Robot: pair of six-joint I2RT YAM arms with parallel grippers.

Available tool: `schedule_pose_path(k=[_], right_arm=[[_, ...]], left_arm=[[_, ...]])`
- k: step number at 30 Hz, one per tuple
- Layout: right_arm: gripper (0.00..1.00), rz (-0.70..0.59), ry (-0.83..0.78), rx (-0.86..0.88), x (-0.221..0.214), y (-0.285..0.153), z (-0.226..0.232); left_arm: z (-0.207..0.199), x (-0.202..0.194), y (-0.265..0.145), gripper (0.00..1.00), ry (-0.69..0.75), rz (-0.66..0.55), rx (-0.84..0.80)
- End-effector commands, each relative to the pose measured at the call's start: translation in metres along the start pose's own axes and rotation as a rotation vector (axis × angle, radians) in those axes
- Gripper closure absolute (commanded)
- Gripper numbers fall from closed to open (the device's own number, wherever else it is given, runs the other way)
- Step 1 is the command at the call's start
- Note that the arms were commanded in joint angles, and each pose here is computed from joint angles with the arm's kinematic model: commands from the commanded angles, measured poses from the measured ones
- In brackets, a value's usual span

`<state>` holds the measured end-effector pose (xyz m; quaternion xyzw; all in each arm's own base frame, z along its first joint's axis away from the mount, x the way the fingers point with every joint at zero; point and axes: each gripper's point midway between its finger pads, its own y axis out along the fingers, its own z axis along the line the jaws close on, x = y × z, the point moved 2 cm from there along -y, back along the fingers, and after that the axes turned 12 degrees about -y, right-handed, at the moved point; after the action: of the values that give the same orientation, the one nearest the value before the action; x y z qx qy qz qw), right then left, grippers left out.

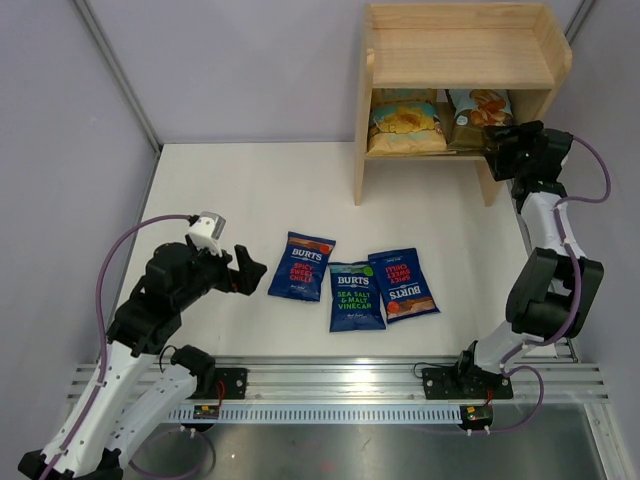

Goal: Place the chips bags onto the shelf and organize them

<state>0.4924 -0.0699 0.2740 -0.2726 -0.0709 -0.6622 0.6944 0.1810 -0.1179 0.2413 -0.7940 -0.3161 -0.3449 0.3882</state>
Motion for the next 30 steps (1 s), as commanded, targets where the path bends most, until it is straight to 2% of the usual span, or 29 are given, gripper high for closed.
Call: schedule_pose_path(k=[1,2,3,9,13,17,19,21,22,24,25,26,28,30], right_arm=[[0.12,-0.047,-0.087,0.073,0.022,-0.033,0.034],[0.02,-0.028,-0.085,0.049,0.019,-0.037,0.029],[0.01,-0.031,-0.099,0.049,0.020,-0.041,0.029],[0.01,-0.043,-0.150,0.076,0.023,-0.084,0.030],[0.00,-0.046,-0.312,0.113,0.014,-0.122,0.041],[0.01,0.005,-0.486,0.264,-0.020,-0.161,0.072],[0.01,0.058,-0.565,0.353,-0.049,-0.174,0.091],[0.00,0.194,-0.604,0.516,-0.080,-0.186,0.107],[0.01,0.308,-0.614,0.627,-0.108,-0.197,0.116],[0.01,0.359,-0.678,0.834,-0.131,-0.217,0.138],[0.01,0.460,-0.693,0.955,-0.158,-0.235,0.141],[0.00,0.452,-0.725,1.055,-0.166,-0.246,0.151],[0.01,0.528,-0.700,1.127,-0.185,-0.261,0.150],[0.00,0.536,-0.681,1.199,-0.189,-0.274,0.155]], left_arm=[[0.004,0.008,0.002,0.01,-0.007,-0.027,0.041],[0.004,0.010,0.003,0.01,-0.023,-0.025,0.057],[0.007,0.012,0.003,0.01,-0.031,-0.027,0.075],[0.000,0.007,0.021,0.01,-0.169,0.013,0.065],[-0.007,-0.001,0.047,0.01,-0.241,0.039,0.001],[-0.010,-0.013,0.082,0.01,-0.293,0.089,-0.057],[-0.002,-0.021,0.104,0.01,-0.307,0.119,-0.034],[0.007,-0.025,0.119,0.01,-0.318,0.126,-0.014],[0.013,-0.033,0.129,0.01,-0.326,0.159,0.004],[0.016,-0.032,0.140,0.01,-0.321,0.161,-0.008],[0.018,-0.033,0.145,0.01,-0.320,0.174,-0.010],[0.026,-0.037,0.153,0.01,-0.327,0.198,0.006],[0.032,-0.033,0.161,0.01,-0.351,0.213,0.000],[0.039,-0.036,0.170,0.01,-0.386,0.257,-0.007]])
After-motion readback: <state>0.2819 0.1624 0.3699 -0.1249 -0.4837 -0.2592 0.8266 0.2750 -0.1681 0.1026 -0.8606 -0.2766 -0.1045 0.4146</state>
